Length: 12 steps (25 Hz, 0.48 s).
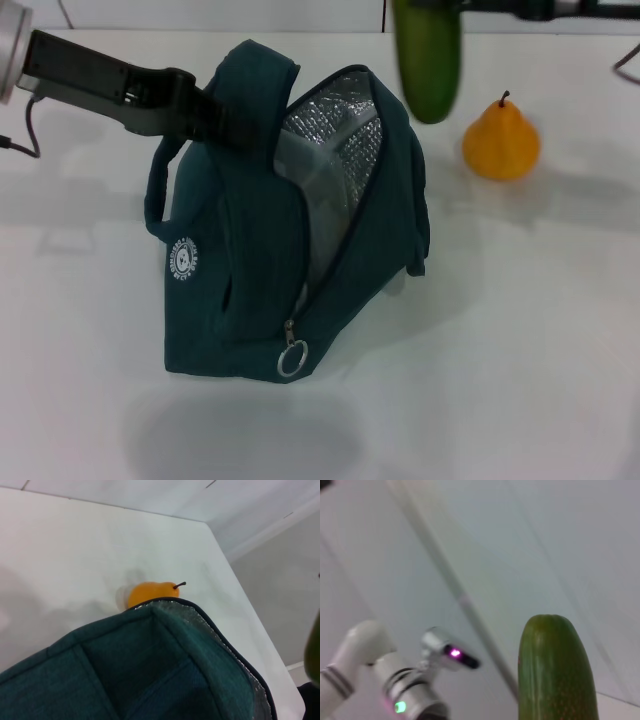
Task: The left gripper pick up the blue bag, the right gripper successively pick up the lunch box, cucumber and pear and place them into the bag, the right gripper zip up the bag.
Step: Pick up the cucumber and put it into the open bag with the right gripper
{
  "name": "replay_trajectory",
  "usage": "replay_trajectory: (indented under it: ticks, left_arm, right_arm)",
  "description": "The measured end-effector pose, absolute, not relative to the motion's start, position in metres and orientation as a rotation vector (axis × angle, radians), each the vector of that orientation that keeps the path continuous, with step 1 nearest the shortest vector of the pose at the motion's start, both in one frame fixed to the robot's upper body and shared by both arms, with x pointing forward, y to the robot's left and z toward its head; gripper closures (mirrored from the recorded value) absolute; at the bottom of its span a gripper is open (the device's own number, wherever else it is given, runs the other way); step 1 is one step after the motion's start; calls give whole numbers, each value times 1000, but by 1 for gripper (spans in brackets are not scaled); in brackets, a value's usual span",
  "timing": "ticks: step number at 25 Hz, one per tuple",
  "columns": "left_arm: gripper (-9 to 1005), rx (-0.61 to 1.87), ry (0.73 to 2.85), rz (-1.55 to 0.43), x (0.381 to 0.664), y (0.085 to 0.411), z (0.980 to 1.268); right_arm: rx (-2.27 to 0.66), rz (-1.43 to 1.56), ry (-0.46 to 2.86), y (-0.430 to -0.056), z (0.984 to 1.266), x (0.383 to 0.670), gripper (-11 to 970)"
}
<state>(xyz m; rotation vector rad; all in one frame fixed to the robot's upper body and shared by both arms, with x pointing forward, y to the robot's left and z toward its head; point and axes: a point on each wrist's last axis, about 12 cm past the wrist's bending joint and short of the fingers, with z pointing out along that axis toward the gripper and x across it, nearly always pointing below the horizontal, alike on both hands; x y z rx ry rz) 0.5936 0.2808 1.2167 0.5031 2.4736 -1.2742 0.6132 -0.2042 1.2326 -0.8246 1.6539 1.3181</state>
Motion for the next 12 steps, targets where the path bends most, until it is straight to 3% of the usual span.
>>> replay_trajectory:
  ticks: [12]
  left_arm:
    - [952, 505, 2472, -1275, 594, 280, 1217]
  right_arm:
    - [-948, 1403, 1572, -149, 1193, 599, 294]
